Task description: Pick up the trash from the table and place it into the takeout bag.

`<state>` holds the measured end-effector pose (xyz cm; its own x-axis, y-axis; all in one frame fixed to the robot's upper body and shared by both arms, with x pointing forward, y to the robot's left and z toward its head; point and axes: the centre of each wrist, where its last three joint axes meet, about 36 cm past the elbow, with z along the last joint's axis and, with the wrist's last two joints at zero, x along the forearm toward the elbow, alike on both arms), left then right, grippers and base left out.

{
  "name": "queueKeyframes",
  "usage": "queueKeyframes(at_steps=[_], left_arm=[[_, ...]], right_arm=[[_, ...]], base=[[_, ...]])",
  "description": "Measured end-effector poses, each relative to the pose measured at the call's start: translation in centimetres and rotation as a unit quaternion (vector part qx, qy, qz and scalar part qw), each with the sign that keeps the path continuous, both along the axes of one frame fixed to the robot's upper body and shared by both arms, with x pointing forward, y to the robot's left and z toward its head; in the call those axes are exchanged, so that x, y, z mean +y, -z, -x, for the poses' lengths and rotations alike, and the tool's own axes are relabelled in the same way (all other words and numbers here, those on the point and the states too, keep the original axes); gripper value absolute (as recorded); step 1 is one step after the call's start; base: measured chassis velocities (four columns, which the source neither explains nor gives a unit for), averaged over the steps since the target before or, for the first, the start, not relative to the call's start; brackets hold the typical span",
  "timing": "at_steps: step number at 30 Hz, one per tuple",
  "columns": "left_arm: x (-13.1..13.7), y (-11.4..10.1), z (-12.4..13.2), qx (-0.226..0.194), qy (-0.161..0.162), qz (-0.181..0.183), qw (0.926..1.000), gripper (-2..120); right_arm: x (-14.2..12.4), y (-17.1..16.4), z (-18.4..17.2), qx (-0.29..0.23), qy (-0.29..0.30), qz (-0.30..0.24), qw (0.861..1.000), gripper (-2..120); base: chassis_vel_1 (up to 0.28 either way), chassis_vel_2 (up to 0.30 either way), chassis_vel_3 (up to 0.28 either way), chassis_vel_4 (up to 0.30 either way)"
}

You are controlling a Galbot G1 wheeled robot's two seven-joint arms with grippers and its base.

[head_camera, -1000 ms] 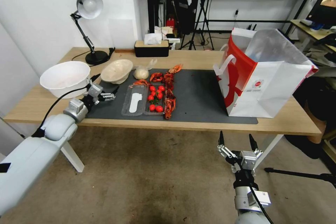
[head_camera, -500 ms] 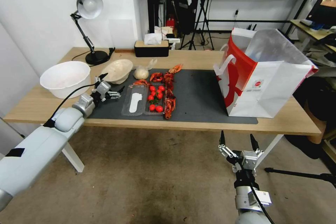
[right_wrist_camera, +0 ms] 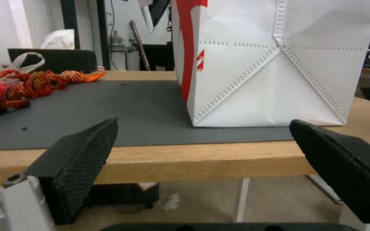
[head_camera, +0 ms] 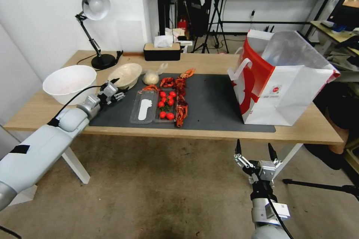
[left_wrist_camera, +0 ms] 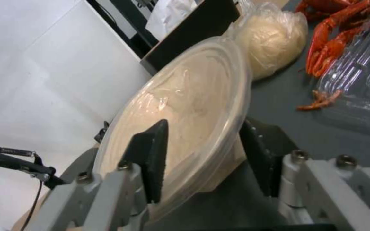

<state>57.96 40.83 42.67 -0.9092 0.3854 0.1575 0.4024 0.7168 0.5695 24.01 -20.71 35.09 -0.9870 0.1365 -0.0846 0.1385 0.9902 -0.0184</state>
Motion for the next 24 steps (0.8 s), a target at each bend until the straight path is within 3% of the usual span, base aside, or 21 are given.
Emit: queueKeyframes(at_steps=[2,8,13,24], left_arm=[[0.1,0.0,0.0,0.001,0.001,-0.002,1.0000,41],[0.5,-0.3,-0.1,0.008,0.014,-0.013,0.9998,13],[0.4,-0.7,-0.3,0.006,0.021,-0.015,0.9996,1],[-0.8,-1.9,-1.3,-0.014,0.039,-0.007,0.9991,1]], right_arm=[[0.0,0.1,0.0,0.001,0.000,0.000,1.000,100],[0.0,0.2,0.0,0.001,0.001,0.000,1.000,100],[0.0,0.2,0.0,0.000,0.002,0.000,1.000,100],[0.0,0.2,-0.1,-0.001,0.003,0.000,1.000,100]], base=[[0.000,0.000,0.000,0.000],[0.000,0.000,0.000,0.000],[0.000,0.000,0.000,0.000],[0.000,0.000,0.000,0.000]])
